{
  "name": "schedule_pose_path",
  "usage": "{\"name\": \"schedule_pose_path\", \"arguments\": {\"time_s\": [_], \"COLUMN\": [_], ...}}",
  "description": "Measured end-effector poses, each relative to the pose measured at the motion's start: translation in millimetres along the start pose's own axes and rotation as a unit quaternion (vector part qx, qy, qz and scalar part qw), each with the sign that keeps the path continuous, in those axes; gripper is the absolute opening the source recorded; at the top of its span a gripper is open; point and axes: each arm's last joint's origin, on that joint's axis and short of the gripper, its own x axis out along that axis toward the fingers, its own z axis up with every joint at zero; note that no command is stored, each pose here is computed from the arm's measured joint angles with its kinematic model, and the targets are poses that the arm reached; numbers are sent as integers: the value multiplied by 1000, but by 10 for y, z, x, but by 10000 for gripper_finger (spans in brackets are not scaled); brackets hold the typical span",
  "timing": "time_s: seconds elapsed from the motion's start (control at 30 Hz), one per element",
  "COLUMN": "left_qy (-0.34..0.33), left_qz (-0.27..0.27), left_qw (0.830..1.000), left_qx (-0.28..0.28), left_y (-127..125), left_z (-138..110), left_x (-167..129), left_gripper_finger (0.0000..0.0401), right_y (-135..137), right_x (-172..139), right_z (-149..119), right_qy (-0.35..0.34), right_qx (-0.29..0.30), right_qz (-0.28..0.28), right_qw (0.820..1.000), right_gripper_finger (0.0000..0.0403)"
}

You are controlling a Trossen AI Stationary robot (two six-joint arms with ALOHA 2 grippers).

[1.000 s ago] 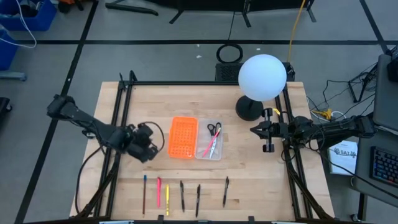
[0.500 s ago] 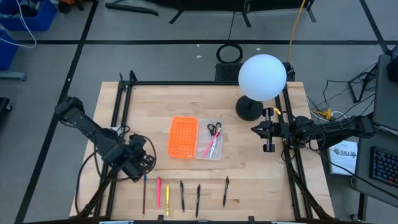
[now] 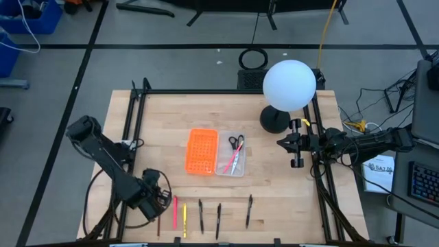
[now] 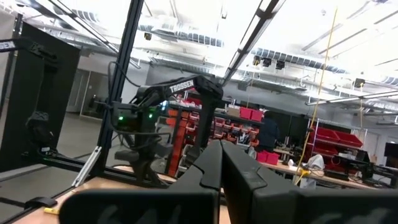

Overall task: Pick & place school supplies into a supply box
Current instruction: Put the brown pencil into the orange box

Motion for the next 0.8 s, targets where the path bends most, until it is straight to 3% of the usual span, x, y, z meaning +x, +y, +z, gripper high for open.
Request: {"name": "schedule_pose_path", "arguments": {"time_s": [0.33, 0.47, 0.6, 0.8], "left_qy": [58, 43, 35, 35], "left_qz": [18, 26, 21, 21], "left_qw": [998, 999, 999, 999], "left_qx": [-14, -13, -11, -15], "left_y": [-250, -271, -280, -228], "left_z": [-88, -91, -71, -64], "left_x": [275, 338, 352, 488], "left_gripper_finger": [199, 235, 245, 229], "right_y": [1, 0, 1, 1], "right_x": [0, 0, 0, 0], "right_z": [-3, -3, -3, -3], "right_qy": [2, 2, 2, 2], "right_qx": [2, 0, 0, -1], "right_qz": [0, 0, 0, 0], "right_qw": [1000, 1000, 1000, 1000], "right_gripper_finger": [0, 0, 0, 0]}}
